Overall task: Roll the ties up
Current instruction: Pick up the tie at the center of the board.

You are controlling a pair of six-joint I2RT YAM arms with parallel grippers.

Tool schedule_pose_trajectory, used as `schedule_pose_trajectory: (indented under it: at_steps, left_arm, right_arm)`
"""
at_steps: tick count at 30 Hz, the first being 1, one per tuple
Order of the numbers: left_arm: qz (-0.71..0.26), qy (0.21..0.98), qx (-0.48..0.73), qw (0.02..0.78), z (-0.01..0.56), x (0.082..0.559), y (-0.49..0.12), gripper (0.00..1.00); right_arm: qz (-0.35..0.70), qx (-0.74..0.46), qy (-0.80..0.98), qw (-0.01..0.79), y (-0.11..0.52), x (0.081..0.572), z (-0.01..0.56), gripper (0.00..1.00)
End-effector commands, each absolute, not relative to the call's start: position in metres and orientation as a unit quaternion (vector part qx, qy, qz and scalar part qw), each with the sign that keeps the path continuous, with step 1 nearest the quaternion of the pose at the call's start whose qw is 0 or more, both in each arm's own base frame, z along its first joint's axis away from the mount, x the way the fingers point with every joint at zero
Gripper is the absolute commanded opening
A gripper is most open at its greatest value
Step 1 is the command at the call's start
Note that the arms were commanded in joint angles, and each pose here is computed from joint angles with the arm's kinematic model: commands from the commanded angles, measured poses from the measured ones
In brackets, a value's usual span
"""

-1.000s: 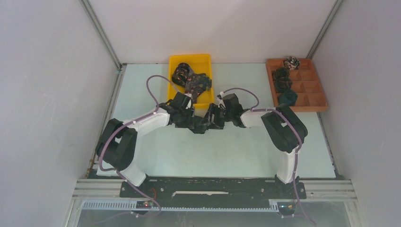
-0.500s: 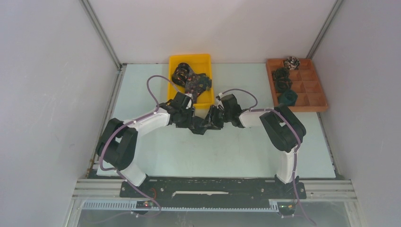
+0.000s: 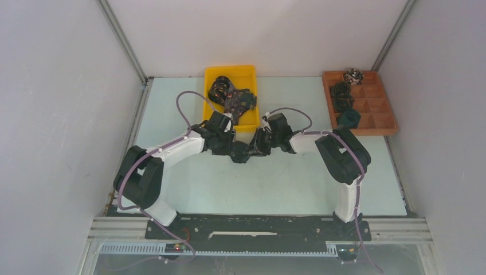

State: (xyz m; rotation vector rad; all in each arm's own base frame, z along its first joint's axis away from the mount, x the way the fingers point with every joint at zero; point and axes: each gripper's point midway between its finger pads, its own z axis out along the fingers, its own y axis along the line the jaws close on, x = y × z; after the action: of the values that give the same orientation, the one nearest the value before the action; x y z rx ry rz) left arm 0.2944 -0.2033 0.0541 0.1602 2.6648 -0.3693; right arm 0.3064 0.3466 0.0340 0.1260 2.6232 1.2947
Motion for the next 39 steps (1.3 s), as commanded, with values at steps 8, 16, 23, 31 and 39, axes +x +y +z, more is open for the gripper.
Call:
schedule_pose_trajectory:
  at_steps: [8,16,23,31,39]
  left_arm:
    - [-0.139,0.956,0.053,0.252,0.102,0.281,-0.190,0.53]
    - [-0.101,0.949,0.057,0.292,0.135,0.268,-0.158,0.54]
    - [-0.080,0.935,0.066,0.339,0.160,0.256,-0.129,0.54]
    - [-0.036,0.927,0.082,0.364,0.163,0.249,-0.103,0.54]
    - [-0.042,0.929,0.083,0.358,0.149,0.247,-0.105,0.52]
  right_arm:
    - [0.464,0.059,0.877,0.112,0.344,0.321,0.063,0.24]
    - [0.472,0.069,0.870,0.123,0.331,0.329,0.084,0.24]
    - [0.467,0.081,0.870,0.135,0.315,0.336,0.097,0.23]
    - [0.460,0.102,0.869,0.151,0.284,0.347,0.116,0.22]
    - [0.452,0.142,0.860,0.190,0.220,0.361,0.152,0.22]
